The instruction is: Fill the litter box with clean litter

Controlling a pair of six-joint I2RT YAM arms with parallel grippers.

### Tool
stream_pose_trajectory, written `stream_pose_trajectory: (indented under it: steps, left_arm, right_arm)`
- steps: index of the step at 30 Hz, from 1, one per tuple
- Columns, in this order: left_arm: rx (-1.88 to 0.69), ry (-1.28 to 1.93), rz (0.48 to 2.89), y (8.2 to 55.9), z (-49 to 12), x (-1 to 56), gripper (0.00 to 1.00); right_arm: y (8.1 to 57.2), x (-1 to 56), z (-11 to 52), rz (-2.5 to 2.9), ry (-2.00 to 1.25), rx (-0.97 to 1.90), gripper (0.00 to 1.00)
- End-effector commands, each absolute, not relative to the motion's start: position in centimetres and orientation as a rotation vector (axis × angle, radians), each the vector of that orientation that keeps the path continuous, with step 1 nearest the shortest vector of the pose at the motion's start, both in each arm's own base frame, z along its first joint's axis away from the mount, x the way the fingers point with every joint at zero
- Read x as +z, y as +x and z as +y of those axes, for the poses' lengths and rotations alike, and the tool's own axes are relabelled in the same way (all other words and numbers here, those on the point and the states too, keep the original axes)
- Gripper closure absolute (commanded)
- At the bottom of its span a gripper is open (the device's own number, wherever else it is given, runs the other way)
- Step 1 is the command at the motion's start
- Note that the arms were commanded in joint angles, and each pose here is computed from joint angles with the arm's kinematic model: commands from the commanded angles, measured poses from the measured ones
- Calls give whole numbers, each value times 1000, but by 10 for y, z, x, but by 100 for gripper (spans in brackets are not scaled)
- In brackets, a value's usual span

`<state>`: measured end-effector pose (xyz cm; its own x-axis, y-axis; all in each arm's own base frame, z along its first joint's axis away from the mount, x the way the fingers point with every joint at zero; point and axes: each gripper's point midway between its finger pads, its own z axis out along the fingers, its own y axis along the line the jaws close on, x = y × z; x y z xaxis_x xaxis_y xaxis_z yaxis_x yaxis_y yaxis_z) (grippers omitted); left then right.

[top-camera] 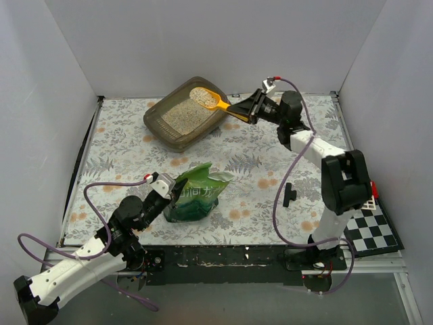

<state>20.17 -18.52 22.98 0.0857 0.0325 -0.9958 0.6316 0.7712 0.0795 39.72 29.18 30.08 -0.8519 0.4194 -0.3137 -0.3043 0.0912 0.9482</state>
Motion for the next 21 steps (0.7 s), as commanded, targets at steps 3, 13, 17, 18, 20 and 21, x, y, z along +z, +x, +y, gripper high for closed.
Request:
stream_pose_trajectory:
  steps: [3, 13, 17, 18, 20, 21]
  left_arm:
    - [-462, 528, 1408, 206, -178, 237, 100]
    - [-456, 523, 1405, 206, -176, 236, 100]
    - [-458, 531, 1403, 206, -178, 235, 100]
    - [-458, 531, 1406, 206, -178, 235, 100]
    - [-457, 533, 1406, 206, -178, 235, 100]
    - [-458, 531, 1406, 206, -178, 235, 100]
  right_arm:
    - [460, 284, 343, 1794, -13, 1669, 99]
    - [535, 202, 400, 2038, -247, 1095, 99]
    - [540, 185, 384, 2046, -297, 873, 99]
    - [540, 180, 379, 2044, -323, 812, 99]
    - [539, 177, 368, 2030, -361, 682, 99]
    - [537, 182, 365, 2002, -395, 626, 99]
